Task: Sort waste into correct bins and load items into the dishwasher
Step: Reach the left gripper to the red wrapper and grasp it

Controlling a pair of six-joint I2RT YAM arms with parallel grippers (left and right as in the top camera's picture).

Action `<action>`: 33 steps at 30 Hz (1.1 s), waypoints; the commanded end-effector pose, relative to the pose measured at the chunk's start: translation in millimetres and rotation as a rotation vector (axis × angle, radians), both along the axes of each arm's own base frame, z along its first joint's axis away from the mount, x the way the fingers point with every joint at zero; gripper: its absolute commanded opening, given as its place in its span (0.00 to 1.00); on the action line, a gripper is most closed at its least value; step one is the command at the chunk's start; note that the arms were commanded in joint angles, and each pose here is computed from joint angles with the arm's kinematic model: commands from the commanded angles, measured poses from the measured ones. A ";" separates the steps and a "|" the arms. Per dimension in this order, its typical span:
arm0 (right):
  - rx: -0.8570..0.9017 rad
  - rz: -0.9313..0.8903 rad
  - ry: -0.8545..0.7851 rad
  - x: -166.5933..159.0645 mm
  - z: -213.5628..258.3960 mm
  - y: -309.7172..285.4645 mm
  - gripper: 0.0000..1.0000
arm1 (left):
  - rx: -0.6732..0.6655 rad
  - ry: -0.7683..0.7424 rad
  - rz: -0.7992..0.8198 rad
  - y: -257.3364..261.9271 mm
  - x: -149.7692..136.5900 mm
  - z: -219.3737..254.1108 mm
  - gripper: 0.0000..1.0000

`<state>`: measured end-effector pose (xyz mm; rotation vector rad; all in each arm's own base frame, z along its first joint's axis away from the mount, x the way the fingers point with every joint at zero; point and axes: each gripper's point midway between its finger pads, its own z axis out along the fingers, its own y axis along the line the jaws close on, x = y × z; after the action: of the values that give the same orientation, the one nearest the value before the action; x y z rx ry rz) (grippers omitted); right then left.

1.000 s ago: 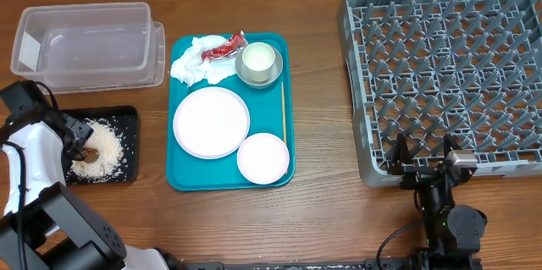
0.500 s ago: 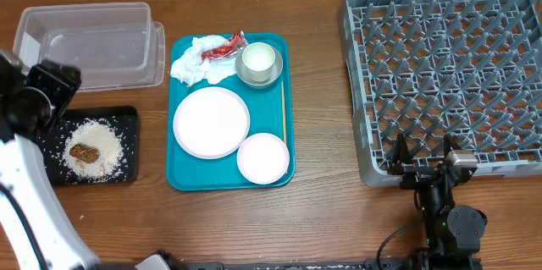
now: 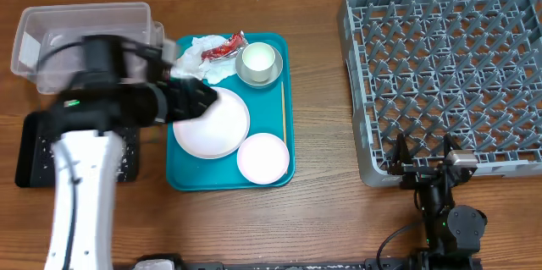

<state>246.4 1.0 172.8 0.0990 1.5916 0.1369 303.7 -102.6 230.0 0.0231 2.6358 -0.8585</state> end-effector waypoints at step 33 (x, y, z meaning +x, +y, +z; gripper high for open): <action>0.007 -0.011 -0.002 0.1 -2.2 -2.2 1.00 | 0.264 -0.137 0.061 -54.0 81.7 -37.4 0.60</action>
<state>246.4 0.9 172.6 0.0994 1.5923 0.1366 359.4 -173.2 170.5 0.1449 2.6757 -0.5777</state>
